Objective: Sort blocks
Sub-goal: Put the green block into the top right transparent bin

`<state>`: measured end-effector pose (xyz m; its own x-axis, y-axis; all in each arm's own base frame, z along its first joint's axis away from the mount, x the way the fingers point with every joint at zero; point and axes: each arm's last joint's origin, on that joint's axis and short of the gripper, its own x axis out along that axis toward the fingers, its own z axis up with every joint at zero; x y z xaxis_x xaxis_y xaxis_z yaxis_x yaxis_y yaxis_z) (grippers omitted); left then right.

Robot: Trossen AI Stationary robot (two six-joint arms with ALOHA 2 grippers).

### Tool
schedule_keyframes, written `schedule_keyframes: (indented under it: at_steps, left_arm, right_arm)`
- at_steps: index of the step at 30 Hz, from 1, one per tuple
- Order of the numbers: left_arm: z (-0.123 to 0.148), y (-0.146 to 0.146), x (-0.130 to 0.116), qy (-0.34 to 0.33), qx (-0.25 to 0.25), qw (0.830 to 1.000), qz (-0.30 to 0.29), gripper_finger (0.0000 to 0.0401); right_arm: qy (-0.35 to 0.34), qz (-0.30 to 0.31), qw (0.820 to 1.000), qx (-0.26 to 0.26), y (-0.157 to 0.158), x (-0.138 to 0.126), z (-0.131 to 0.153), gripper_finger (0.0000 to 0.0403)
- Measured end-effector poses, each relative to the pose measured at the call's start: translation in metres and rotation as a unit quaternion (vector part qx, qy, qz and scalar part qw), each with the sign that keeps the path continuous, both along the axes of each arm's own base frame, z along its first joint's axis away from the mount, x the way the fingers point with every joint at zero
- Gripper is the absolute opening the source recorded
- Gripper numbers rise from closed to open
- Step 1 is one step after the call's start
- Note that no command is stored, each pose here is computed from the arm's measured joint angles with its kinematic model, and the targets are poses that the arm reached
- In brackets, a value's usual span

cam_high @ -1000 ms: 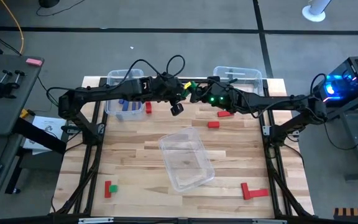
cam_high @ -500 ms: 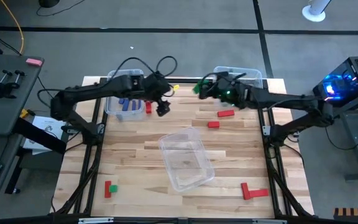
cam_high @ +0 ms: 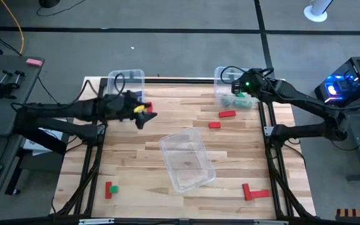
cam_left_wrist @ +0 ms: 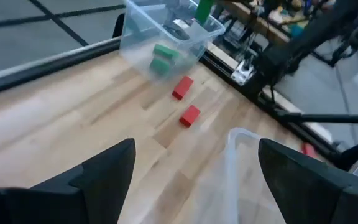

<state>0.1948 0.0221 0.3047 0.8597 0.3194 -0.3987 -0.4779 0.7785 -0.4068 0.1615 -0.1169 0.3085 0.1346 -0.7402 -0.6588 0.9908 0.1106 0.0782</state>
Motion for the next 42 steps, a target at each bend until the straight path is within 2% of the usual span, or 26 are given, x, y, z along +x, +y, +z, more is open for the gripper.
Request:
schedule_keyframes:
  at_steps: [2, 9, 12, 15, 18, 21, 23, 26, 29, 32, 34, 38, 42]
  left_arm:
    - [-0.004, -0.007, -0.006, -0.015, -0.013, 1.0, 0.011, 0.0326]
    - [0.004, -0.023, -0.008, -0.055, 0.004, 0.998, 0.004, 0.0326]
    - [0.006, -0.026, -0.007, -0.066, 0.007, 0.998, 0.0, 0.0326]
    - [0.013, -0.03, -0.008, -0.072, 0.002, 0.997, -0.013, 0.0326]
    - [0.024, -0.039, -0.01, -0.081, -0.014, 0.996, -0.043, 0.0326]
    - [0.026, -0.054, -0.011, -0.048, -0.046, 0.994, -0.087, 0.0326]
    - [0.021, -0.07, -0.011, 0.003, -0.081, 0.989, -0.12, 0.0326]
    - [0.001, -0.102, -0.012, 0.105, -0.136, 0.97, -0.17, 0.0326]
    - [-0.027, -0.144, -0.017, 0.229, -0.172, 0.93, -0.231, 0.0326]
    - [-0.059, -0.186, -0.03, 0.349, -0.167, 0.879, -0.279, 0.0326]
    - [-0.078, -0.209, -0.039, 0.4, -0.149, 0.855, -0.293, 0.0326]
    - [-0.105, -0.237, -0.056, 0.45, -0.114, 0.838, -0.286, 0.0326]
    - [-0.124, -0.248, -0.067, 0.486, -0.079, 0.826, -0.274, 0.0326]
  right_arm:
    - [0.001, -0.007, 1.0, 0.006, -0.006, -0.004, -0.002, 0.0066]
    - [-0.017, 0.001, 1.0, -0.015, -0.015, -0.003, 0.004, 0.021]
    - [-0.025, 0.013, 0.999, -0.024, -0.016, -0.002, 0.012, 0.0249]
    - [-0.055, 0.044, 0.997, -0.032, -0.016, 0.0, 0.022, 0.0267]
    - [-0.114, 0.096, 0.988, -0.031, -0.014, 0.005, 0.033, 0.027]
    - [-0.172, 0.161, 0.972, -0.021, -0.009, 0.013, 0.04, 0.0271]
    - [-0.194, 0.203, 0.96, -0.013, -0.003, 0.019, 0.042, 0.0271]
    - [-0.201, 0.252, 0.947, -0.01, 0.007, 0.027, 0.044, 0.0271]
    - [-0.196, 0.28, 0.94, -0.004, 0.017, 0.033, 0.043, 0.0272]
    - [-0.194, 0.3, 0.934, -0.003, 0.024, 0.037, 0.042, 0.0272]
    - [-0.187, 0.307, 0.933, -0.002, 0.027, 0.039, 0.041, 0.0272]
    - [-0.182, 0.306, 0.934, -0.003, 0.028, 0.041, 0.039, 0.0272]
    - [-0.18, 0.305, 0.935, -0.003, 0.028, 0.041, 0.039, 0.0272]
